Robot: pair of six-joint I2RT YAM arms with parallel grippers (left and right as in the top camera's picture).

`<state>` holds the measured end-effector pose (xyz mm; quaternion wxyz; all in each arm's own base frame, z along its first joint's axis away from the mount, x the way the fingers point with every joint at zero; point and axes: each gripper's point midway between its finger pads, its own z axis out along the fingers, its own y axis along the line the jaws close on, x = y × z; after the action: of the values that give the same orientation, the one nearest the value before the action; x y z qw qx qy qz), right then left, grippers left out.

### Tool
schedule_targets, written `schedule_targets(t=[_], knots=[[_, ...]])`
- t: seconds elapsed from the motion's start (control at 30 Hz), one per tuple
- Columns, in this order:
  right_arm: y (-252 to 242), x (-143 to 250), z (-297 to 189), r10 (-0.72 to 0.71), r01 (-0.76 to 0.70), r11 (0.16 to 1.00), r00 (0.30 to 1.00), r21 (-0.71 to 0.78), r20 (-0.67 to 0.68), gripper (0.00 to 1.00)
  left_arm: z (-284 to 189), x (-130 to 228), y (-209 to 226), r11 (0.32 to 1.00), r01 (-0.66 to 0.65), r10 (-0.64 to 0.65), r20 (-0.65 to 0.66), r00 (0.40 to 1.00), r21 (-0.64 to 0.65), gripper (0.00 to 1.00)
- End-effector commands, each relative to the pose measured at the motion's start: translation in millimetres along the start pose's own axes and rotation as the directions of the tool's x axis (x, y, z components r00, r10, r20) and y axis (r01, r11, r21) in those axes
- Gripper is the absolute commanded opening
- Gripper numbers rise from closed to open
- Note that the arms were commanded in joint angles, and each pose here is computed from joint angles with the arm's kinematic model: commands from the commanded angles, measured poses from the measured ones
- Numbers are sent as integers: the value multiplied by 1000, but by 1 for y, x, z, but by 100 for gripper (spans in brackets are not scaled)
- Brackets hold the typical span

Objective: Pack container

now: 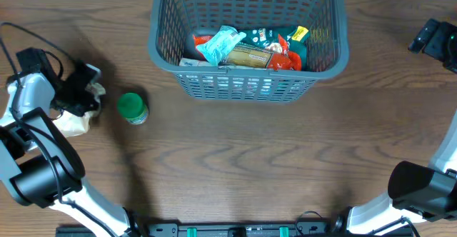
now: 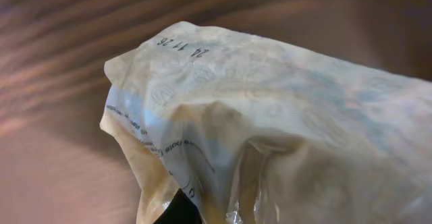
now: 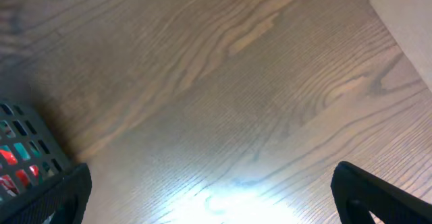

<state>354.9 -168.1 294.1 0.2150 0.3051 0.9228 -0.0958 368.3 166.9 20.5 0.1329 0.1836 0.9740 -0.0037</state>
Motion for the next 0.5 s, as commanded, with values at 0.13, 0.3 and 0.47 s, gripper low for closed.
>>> schedule_targets(t=[0.13, 0.3, 0.47], knots=[[-4, -1, 0, 13, -13, 1000, 1000, 13, 1, 99, 12, 24, 15, 940, 338, -340, -57, 939, -41, 6], [-4, -1, 0, 13, -13, 1000, 1000, 13, 1, 99, 12, 24, 15, 935, 352, -354, -56, 934, -42, 6], [-4, -1, 0, 13, -13, 1000, 1000, 13, 1, 99, 12, 15, 15, 927, 375, -376, -9, 927, -14, 61]])
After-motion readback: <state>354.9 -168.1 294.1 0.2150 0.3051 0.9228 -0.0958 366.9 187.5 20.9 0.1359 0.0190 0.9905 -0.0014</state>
